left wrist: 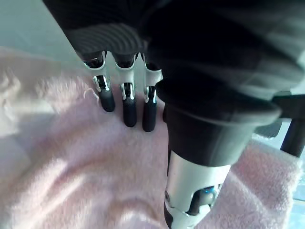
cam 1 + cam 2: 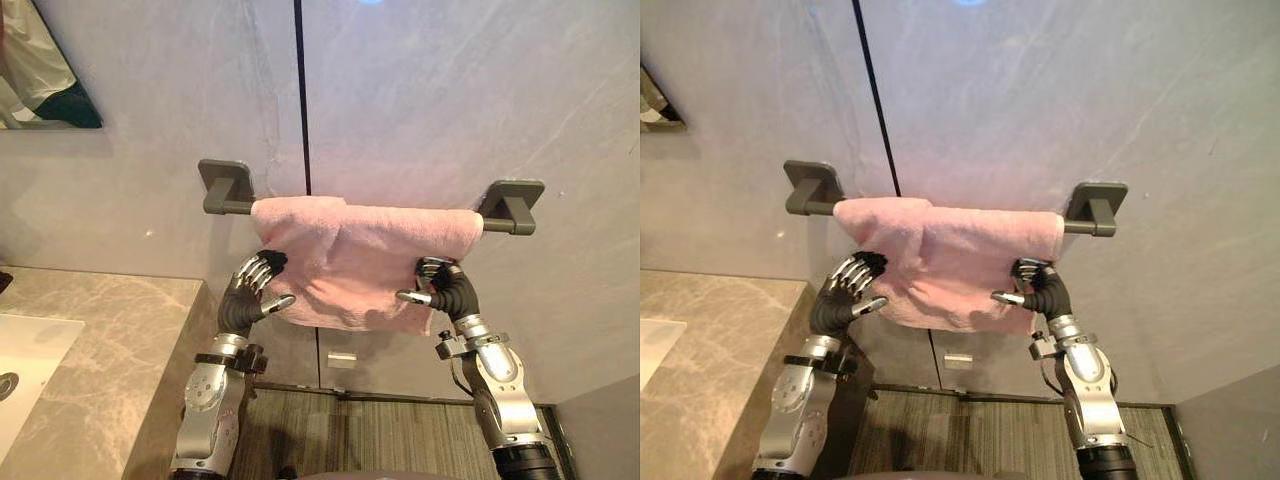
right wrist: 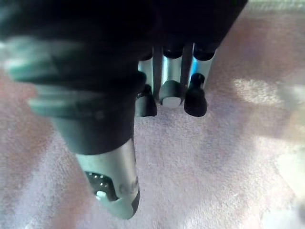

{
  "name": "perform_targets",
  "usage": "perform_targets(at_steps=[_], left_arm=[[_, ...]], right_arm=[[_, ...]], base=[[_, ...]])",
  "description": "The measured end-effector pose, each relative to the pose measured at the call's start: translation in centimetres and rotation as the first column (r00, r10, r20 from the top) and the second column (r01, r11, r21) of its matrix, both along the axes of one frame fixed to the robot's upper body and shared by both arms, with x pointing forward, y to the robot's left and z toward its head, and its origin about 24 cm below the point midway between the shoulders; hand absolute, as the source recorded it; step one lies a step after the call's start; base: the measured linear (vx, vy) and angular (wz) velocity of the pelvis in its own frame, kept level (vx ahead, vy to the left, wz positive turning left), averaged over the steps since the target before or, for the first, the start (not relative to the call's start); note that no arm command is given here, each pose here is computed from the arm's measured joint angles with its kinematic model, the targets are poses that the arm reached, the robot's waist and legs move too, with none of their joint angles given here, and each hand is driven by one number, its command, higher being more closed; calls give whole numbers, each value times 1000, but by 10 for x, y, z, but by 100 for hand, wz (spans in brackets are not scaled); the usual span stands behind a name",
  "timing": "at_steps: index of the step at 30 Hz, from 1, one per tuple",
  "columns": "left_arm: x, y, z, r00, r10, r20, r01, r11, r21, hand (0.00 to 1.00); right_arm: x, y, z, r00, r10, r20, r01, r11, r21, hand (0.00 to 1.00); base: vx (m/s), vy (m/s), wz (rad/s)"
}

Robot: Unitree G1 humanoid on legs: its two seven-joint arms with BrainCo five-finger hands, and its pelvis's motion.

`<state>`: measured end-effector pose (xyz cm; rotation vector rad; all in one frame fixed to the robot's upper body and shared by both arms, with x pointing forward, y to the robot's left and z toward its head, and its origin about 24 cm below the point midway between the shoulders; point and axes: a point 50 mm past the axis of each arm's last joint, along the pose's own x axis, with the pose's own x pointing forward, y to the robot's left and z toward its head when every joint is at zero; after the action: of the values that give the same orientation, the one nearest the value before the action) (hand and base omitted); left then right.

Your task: Organize washtable

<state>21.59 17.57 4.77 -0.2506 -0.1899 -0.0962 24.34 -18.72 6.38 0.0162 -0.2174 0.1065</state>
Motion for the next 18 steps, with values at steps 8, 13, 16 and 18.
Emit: perform_targets(at_steps=[8,13,16,18], left_arm=[[-12,14,-9,995,93,-45,-94,996,-12,0],[-18,19,-12,989,132,-60,-133,991,-2,0],[-21,23,-14,986,155,-69,-155,988,-3,0],[-22,25,-14,984,165,-71,-166,986,3,0]], right_arm=[[-15,-37,-3,975,-223,-6,223,974,37,0],[-28,-51,-1,952,-305,4,304,951,48,0],[-34,-56,-2,942,-336,0,334,939,78,0],[-38,-56,-3,940,-341,-6,340,936,92,0]], base=[[0,0,0],[0,0,0],[0,0,0],[0,0,0]])
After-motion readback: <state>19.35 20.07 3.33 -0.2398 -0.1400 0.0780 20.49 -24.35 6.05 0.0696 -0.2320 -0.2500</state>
